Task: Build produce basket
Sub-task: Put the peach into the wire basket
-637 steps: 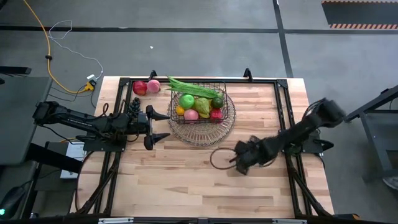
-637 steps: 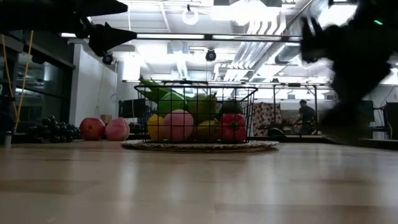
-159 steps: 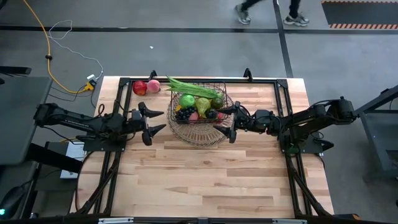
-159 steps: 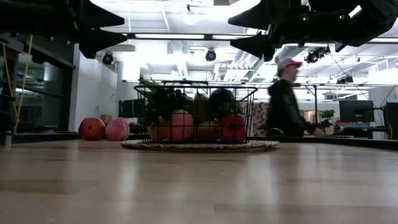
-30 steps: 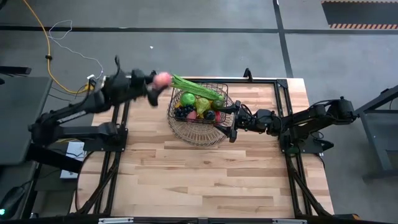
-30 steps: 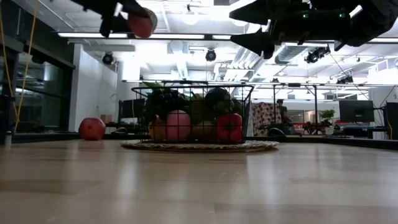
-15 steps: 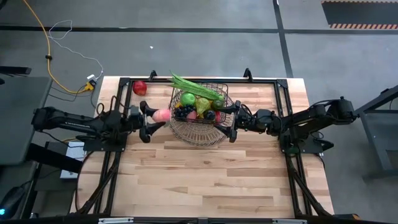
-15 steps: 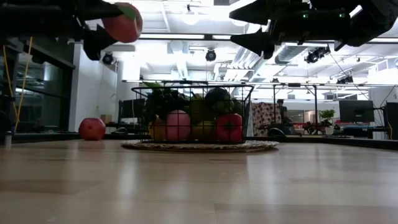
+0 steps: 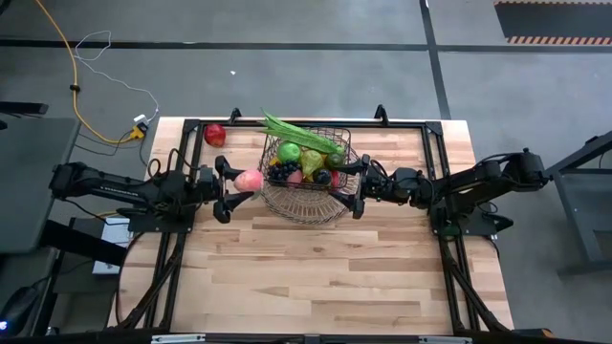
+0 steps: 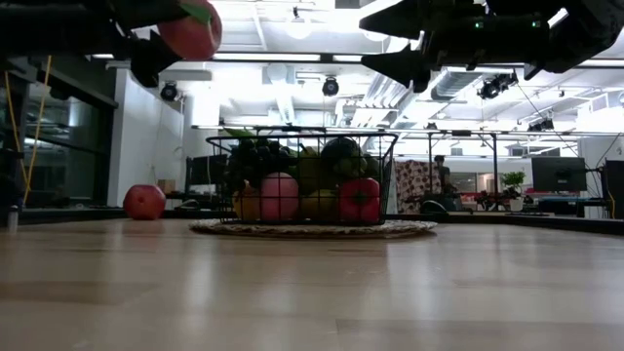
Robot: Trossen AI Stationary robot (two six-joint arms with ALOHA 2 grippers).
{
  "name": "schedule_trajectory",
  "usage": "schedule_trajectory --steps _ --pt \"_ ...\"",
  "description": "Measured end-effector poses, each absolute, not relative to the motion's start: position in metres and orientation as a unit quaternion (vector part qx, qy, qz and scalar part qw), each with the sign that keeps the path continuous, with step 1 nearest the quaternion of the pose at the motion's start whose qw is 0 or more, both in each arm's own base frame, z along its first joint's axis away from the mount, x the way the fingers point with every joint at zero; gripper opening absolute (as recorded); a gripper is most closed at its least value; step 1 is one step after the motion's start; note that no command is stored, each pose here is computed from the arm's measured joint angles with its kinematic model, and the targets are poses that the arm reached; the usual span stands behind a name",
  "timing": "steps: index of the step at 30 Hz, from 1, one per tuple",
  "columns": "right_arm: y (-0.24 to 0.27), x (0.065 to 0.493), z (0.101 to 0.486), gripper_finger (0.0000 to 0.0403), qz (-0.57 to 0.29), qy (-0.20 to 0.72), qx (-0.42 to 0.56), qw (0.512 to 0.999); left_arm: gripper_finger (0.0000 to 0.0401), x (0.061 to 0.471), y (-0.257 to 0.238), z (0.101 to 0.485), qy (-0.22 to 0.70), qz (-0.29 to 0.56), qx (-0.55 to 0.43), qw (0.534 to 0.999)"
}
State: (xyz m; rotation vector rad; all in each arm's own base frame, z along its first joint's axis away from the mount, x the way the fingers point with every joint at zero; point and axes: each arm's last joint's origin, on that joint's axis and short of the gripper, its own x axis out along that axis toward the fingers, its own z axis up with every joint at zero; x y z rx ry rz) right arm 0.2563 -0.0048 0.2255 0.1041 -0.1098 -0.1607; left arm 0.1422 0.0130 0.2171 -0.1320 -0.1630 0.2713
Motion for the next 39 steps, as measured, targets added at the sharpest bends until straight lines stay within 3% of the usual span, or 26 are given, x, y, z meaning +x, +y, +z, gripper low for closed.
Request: schedule_trajectory --steps 13,18,26,32,39 --pt "-0.005 0.256 0.225 0.0374 -0.08 -0.054 0.052 0.994 0.0275 0.142 0.013 0.217 -0.08 0.137 -0.065 0.985" --pt "-0.005 0.256 0.226 0.0374 -0.08 -0.055 0.052 0.994 0.0275 0.144 0.017 0.214 -0.076 0.212 -0.08 0.971" --pt "-0.005 0.256 0.226 0.0374 -0.08 -0.056 0.052 0.994 0.0275 0.178 0.033 0.216 0.016 0.327 -0.071 0.942" --pt "-0.005 0.256 0.226 0.0374 -0.08 -0.055 0.052 0.994 0.0275 0.209 0.066 0.215 0.106 0.452 -0.051 0.884" --pt "-0.005 0.256 0.225 0.0374 -0.081 -0.053 0.052 0.994 0.0275 0.235 0.109 0.207 0.191 0.45 -0.068 0.87"
